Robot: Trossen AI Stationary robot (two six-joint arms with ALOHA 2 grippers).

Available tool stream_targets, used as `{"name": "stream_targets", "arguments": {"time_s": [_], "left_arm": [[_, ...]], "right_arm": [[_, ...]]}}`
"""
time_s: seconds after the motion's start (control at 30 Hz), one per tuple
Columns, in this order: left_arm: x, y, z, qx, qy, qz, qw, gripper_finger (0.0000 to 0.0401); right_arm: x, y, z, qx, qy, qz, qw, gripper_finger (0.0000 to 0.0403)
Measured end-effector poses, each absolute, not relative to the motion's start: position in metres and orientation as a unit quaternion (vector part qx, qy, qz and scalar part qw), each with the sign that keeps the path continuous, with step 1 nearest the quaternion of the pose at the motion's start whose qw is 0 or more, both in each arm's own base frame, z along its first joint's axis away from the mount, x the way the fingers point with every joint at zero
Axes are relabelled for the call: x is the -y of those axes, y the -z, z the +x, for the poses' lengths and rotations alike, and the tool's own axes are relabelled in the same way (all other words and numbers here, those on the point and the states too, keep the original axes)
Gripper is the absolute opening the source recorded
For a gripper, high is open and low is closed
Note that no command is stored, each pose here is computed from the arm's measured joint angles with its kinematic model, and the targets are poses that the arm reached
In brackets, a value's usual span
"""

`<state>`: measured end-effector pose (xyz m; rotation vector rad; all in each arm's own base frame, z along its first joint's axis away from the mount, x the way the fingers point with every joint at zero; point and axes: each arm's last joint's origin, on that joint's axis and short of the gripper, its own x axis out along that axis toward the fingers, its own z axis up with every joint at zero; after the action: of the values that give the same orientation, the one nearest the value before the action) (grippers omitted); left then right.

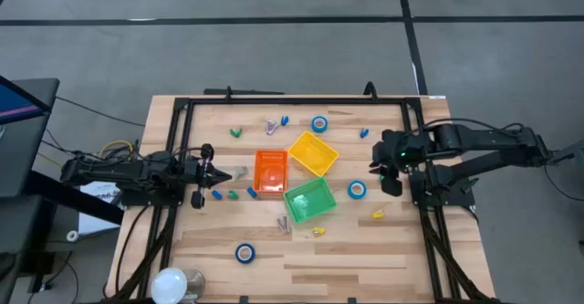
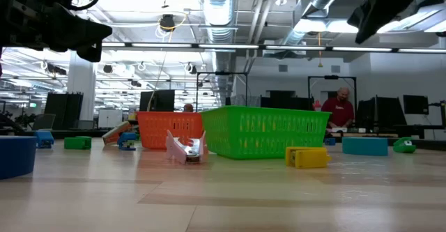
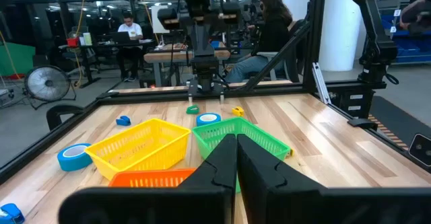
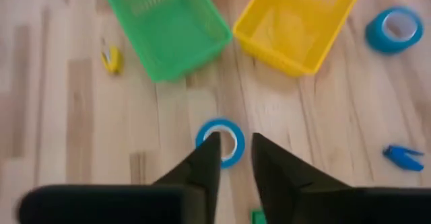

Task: Pick and place Stapler, Stapler remover, tape
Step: Put the blue tape into the yellow bin

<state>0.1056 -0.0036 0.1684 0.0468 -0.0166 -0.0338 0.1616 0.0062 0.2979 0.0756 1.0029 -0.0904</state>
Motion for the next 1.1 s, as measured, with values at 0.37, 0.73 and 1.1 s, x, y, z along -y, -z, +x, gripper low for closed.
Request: {"name": "stream_targets", "arguments": {"time_s": [0.37, 0.73, 1.1], "left_arm": [[0.004, -0.169, 0.106, 0.009, 0.017, 0.023, 1.0, 0.0004], [0.004, -0.169, 0.106, 0.009, 0.017, 0.024, 1.0, 0.0004], [0.004, -0.168, 0.106, 0.008, 0.017, 0.023, 1.0, 0.0004]], "right_arm": [[-0.02, -0.27, 0.192, -0.558, 0.019, 0.014, 0.83, 0.0224], [-0.037, -0.238, 0.218, -0.622, -0.002, -0.01, 0.783, 0.0244], [-0.038, -0.195, 0.235, -0.643, 0.01, 0.005, 0.765, 0.0244]]}}
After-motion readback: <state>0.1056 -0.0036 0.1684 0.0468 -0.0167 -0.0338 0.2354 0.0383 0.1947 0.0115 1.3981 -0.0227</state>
